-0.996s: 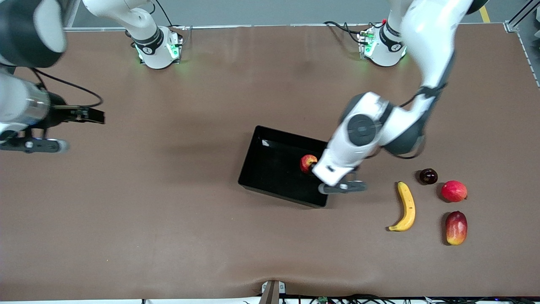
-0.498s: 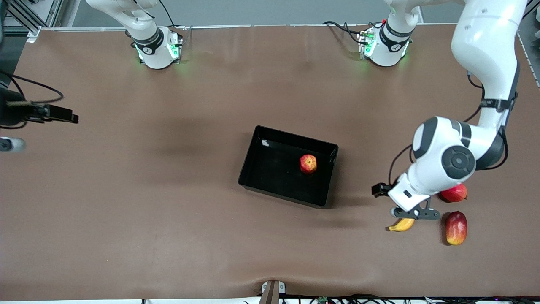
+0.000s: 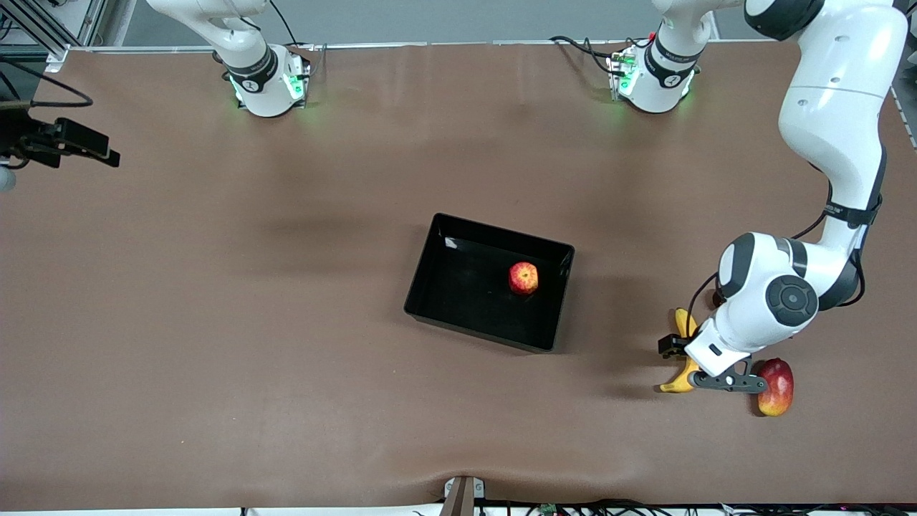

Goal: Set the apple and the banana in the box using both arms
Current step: 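Move the left gripper to the yellow banana and grasp it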

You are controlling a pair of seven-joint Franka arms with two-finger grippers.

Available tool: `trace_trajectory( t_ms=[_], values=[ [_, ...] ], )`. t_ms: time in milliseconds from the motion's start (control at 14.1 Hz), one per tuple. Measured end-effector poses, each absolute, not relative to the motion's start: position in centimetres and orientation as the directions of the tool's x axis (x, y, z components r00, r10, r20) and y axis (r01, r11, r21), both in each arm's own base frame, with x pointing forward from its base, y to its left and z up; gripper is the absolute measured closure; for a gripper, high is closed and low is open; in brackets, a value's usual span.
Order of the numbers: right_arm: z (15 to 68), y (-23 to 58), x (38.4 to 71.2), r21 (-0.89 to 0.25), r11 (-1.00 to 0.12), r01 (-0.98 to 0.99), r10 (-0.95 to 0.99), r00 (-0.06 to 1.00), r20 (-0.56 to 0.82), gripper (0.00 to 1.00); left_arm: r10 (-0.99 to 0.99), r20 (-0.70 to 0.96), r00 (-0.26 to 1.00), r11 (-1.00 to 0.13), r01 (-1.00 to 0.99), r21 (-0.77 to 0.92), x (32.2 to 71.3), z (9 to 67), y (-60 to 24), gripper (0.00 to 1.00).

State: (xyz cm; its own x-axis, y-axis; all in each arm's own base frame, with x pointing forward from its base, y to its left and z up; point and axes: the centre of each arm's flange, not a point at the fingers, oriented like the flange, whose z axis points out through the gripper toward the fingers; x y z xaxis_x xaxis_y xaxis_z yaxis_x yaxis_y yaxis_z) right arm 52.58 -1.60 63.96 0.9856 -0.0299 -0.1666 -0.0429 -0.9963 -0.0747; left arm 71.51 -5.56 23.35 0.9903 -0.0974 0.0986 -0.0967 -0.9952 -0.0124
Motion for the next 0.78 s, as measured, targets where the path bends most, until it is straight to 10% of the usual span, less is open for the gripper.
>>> trace_trajectory(
  t_ms=[356, 783],
  values=[
    [67.7, -2.0, 52.5, -0.055, -0.998, -0.041, -0.037, 0.997, -0.071, 0.0, -0.067, 0.083, 0.994, -0.998, -0.066, -0.018, 71.3, 19.1, -3.1, 0.14],
    [67.8, -2.0, 51.7, -0.043, -0.998, -0.041, -0.034, 0.99, -0.138, 0.0, -0.073, 0.097, 0.993, -0.997, -0.071, -0.018, 71.7, 20.3, -3.6, 0.65]
  ],
)
